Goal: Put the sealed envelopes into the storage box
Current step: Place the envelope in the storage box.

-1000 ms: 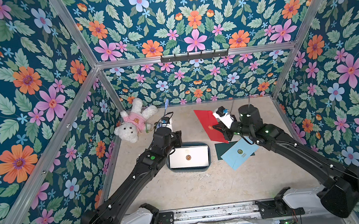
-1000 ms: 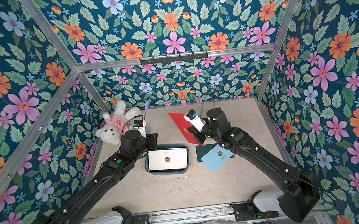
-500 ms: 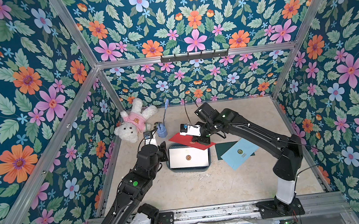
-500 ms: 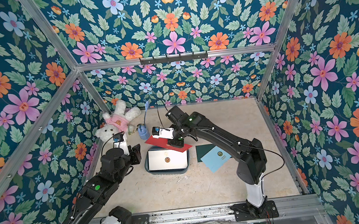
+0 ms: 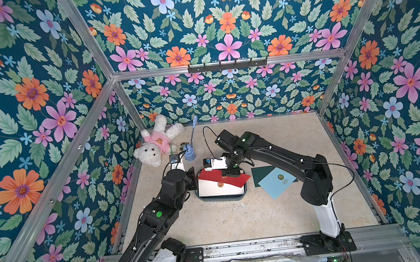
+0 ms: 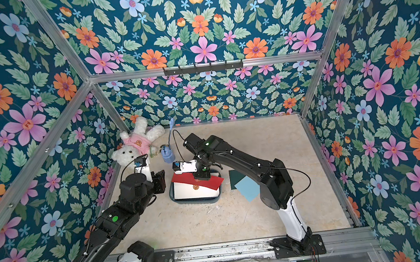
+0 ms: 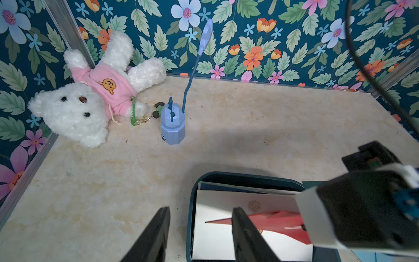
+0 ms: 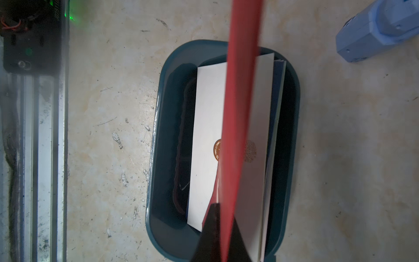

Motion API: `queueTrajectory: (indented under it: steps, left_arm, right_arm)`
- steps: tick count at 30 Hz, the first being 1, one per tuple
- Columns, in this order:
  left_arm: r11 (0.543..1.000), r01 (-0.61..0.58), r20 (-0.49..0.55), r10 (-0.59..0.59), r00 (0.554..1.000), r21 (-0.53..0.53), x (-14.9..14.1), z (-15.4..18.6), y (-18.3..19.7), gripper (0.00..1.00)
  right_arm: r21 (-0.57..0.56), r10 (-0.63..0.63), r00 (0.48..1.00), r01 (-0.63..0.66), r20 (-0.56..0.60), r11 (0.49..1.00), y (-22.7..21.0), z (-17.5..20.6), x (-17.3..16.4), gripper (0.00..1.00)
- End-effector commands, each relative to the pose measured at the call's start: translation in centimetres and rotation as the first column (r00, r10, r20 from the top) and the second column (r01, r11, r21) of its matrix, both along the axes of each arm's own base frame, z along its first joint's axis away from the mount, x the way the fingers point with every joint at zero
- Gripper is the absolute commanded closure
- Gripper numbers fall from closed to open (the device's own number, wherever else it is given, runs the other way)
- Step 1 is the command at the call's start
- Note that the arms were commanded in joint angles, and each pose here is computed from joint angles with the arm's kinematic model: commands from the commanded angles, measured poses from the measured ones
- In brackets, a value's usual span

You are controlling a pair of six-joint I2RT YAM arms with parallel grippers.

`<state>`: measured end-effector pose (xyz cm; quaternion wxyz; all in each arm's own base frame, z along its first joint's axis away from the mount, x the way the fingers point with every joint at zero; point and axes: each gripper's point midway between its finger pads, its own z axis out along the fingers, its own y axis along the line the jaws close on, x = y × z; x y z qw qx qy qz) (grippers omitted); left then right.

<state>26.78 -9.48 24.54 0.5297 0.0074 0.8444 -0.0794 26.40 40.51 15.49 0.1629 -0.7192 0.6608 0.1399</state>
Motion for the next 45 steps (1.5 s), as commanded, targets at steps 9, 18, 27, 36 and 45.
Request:
queueTrajectory:
  steps: [9,18,27,36,45]
  left_arm:
    - [1.000,0.000,-0.009,0.000,1.000,-0.011,0.1,-0.3,-0.2,0.49]
    - [1.000,0.005,-0.015,-0.005,1.000,-0.010,0.1,-0.5,-0.3,0.49]
    - [1.000,0.010,-0.021,-0.011,1.000,-0.010,0.2,-0.6,-0.5,0.49]
    - [1.000,0.015,-0.025,-0.015,1.000,-0.006,0.4,-0.7,-0.6,0.49]
    - [1.000,0.022,-0.037,-0.022,0.999,-0.003,0.4,-1.0,-0.8,0.49]
  right_arm:
    - [-0.101,0.004,1.000,-0.004,0.003,0.995,0.3,-3.4,-0.9,0.77]
    - [-0.102,0.000,0.998,-0.006,-0.063,0.995,0.1,-4.5,-2.2,0.77]
    - [-0.097,0.008,0.999,-0.013,-0.050,0.995,0.2,-3.6,-2.1,1.00]
    - [-0.142,0.021,1.000,-0.020,0.002,0.990,-0.8,-3.3,-2.1,1.00]
    - [-0.171,0.020,1.000,-0.020,-0.006,0.985,-0.2,-5.5,-2.3,1.00]
